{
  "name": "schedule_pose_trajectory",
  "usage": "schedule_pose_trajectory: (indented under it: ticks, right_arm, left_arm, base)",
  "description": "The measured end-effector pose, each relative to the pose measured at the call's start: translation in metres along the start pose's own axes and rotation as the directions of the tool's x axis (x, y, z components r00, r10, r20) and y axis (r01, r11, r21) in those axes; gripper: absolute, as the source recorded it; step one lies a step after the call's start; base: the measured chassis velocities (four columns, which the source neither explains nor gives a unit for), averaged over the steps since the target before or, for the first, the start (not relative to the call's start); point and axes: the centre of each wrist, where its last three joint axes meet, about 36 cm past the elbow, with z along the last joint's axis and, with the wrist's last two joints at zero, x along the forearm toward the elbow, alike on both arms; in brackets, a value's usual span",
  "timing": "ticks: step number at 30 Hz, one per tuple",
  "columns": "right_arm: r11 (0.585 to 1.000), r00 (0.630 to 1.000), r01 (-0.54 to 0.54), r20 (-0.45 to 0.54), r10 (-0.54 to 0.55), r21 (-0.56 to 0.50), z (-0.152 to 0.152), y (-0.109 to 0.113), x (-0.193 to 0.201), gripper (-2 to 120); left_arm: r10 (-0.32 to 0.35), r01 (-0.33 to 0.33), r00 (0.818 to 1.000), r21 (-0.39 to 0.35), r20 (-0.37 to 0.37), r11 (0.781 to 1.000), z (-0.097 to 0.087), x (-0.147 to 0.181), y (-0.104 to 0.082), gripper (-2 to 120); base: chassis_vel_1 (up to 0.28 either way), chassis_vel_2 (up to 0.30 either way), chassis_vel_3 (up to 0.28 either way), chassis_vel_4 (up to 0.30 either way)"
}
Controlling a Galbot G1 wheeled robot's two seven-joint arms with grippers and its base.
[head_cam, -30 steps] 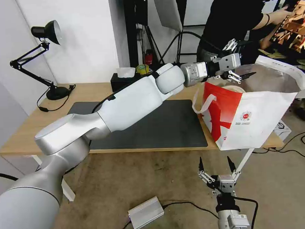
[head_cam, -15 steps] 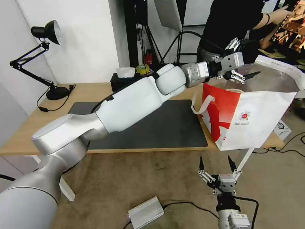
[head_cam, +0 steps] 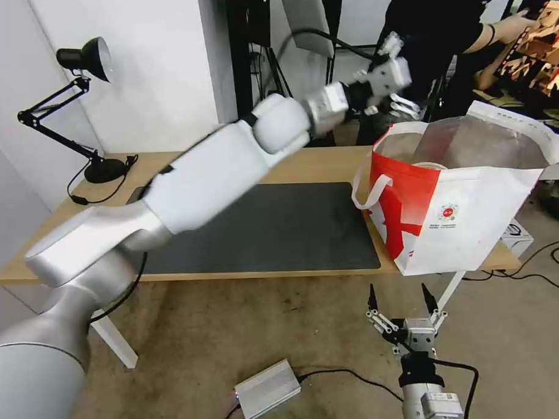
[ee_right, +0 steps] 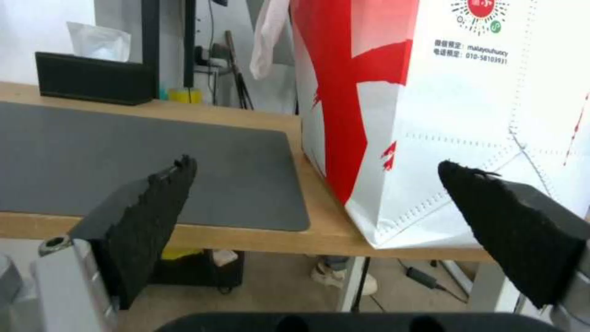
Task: Pick up the trash from the table and place it into the takeout bag.
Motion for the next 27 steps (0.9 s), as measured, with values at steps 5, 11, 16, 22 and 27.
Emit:
schedule_pose_trajectory:
  ticks: [5,11,16,22,27]
  right_arm:
    - [1.0,1.0,0.0,0.003,0.0,0.002,-0.001,0.0,-0.001,100]
    - [1.0,1.0,0.002,0.006,-0.002,0.002,-0.001,0.0,-0.003,100]
    - [1.0,1.0,0.003,0.011,-0.003,0.005,-0.002,-0.001,-0.005,100]
    - [1.0,1.0,0.007,0.014,-0.007,0.007,-0.003,-0.001,-0.007,100]
    - [1.0,1.0,0.01,0.016,-0.01,0.008,-0.005,-0.001,-0.01,100]
  left_arm:
    - [-0.091,0.092,0.994,0.013,-0.053,0.996,0.002,0.048,0.026,100]
    - [-0.209,0.212,0.97,0.011,-0.121,0.977,-0.006,0.121,0.051,100]
    - [-0.302,0.31,0.931,0.007,-0.205,0.951,-0.009,0.192,0.052,100]
    - [-0.362,0.39,0.884,0.039,-0.295,0.92,-0.013,0.256,0.024,100]
    - [-0.424,0.462,0.839,0.034,-0.341,0.886,-0.035,0.308,0.0,100]
  base:
    - [0.0,0.0,0.0,0.0]
    - [0.0,0.0,0.0,0.0]
    - [0.0,0.0,0.0,0.0]
    - [0.0,0.0,0.0,0.0]
    - [0.0,0.0,0.0,0.0]
